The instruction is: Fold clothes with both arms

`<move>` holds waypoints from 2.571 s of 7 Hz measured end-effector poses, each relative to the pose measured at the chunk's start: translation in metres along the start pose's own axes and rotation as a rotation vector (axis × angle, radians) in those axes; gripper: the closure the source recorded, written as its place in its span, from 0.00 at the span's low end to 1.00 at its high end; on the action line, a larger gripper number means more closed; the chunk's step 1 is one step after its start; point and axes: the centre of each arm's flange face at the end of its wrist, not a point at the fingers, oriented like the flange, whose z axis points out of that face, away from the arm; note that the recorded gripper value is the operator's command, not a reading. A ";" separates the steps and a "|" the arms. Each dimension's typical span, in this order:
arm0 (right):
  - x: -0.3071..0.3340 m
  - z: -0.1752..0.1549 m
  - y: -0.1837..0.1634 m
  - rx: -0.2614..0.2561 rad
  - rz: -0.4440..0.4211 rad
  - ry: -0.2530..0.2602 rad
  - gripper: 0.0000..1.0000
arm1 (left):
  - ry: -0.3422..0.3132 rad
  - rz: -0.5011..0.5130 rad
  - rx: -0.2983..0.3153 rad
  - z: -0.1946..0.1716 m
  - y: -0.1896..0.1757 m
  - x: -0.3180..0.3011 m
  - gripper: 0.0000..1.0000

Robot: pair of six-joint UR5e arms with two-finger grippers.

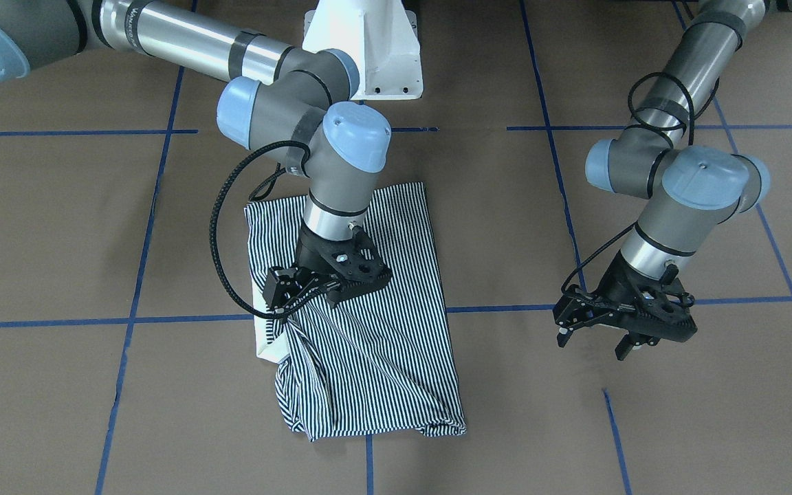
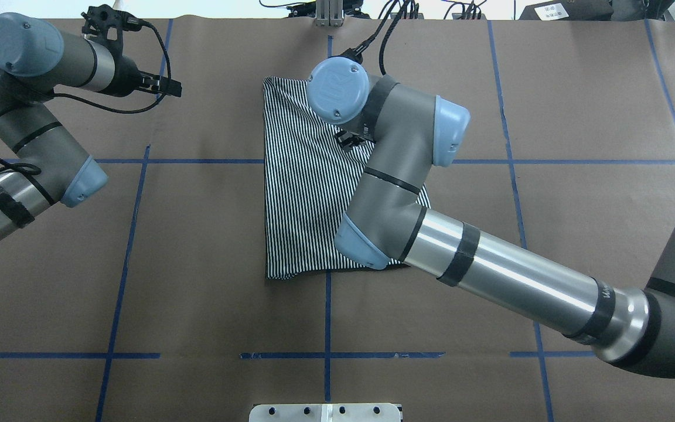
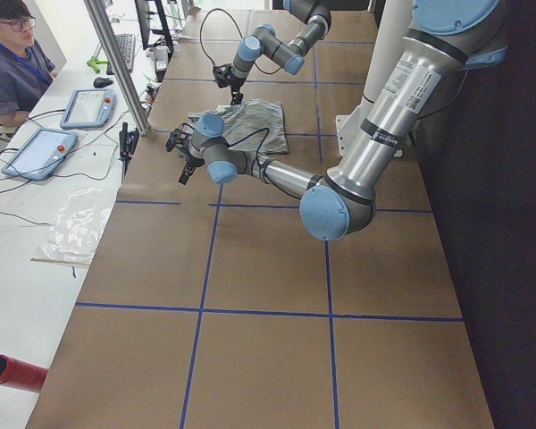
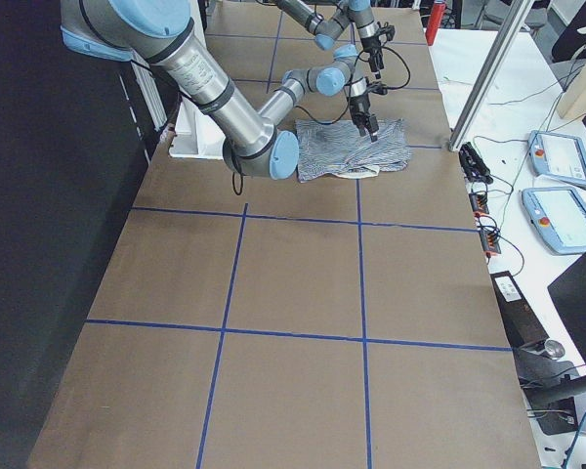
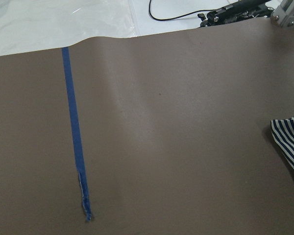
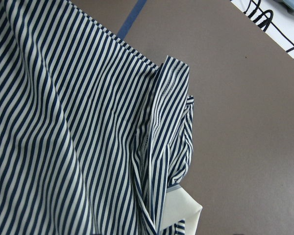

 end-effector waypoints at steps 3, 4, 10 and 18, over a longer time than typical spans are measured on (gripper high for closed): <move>0.011 0.029 -0.004 -0.029 -0.052 0.023 0.44 | 0.009 -0.018 -0.006 0.003 0.006 0.005 0.00; 0.012 0.034 -0.002 -0.040 -0.057 0.022 0.44 | 0.009 -0.029 -0.007 0.004 0.007 0.006 0.00; -0.008 0.051 0.019 -0.074 -0.077 0.013 1.00 | 0.016 -0.034 -0.019 0.009 0.014 0.013 0.00; 0.050 0.071 0.049 -0.073 -0.062 0.043 1.00 | 0.034 -0.057 -0.015 0.005 0.015 0.023 0.00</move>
